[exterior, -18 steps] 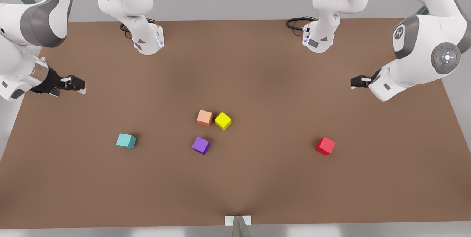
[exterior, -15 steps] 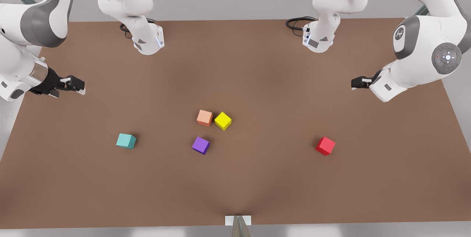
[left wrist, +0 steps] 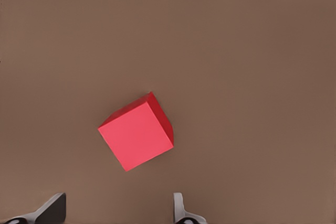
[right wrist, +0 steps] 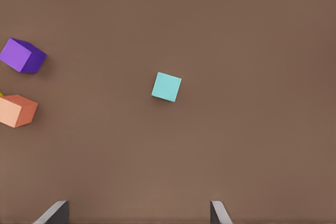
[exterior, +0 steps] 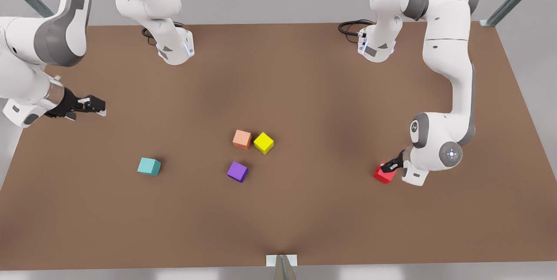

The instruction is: Pick up red wooden cube and pass to hand red wooden cube and place in blue wooden cube

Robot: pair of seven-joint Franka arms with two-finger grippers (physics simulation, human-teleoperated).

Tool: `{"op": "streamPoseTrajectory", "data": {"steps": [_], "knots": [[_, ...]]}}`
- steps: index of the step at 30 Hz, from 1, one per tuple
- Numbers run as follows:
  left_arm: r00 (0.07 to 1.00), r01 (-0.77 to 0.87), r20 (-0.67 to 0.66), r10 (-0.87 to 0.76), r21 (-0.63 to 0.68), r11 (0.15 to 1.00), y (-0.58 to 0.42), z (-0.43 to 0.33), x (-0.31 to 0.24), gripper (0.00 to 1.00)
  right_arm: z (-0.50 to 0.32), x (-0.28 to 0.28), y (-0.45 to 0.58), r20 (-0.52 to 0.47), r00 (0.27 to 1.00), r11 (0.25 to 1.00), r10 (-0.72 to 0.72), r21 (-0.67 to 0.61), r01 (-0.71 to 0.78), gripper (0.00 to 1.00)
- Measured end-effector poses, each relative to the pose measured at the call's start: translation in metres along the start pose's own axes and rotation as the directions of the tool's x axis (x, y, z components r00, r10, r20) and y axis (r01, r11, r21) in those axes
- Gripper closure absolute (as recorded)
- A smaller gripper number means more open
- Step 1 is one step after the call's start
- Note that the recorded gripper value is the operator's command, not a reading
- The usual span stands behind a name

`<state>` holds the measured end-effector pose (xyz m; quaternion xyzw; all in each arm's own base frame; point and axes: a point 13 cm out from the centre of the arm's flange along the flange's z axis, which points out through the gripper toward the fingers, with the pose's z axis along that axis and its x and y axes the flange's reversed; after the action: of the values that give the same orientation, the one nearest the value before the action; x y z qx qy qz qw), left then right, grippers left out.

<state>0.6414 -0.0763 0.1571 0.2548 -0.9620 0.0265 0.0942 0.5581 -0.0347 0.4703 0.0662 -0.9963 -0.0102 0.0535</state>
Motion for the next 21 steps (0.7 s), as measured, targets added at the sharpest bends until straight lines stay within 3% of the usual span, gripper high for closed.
{"op": "streamPoseTrajectory", "data": {"steps": [9, 21], "knots": [[0.924, 0.364, 0.085, -0.372, 0.096, 0.926, -0.014, 0.023, -0.028, 0.0, 0.004, 0.0, 0.0, 0.001, 1.0, 1.0, -0.009, 0.0, 0.009, 0.0], [0.808, 0.572, 0.121, -0.577, 0.074, 0.817, -0.004, 0.064, -0.039, 0.0, 0.005, 0.0, 0.009, 0.001, 1.0, 1.0, -0.03, 0.001, 0.03, 0.0]]}}
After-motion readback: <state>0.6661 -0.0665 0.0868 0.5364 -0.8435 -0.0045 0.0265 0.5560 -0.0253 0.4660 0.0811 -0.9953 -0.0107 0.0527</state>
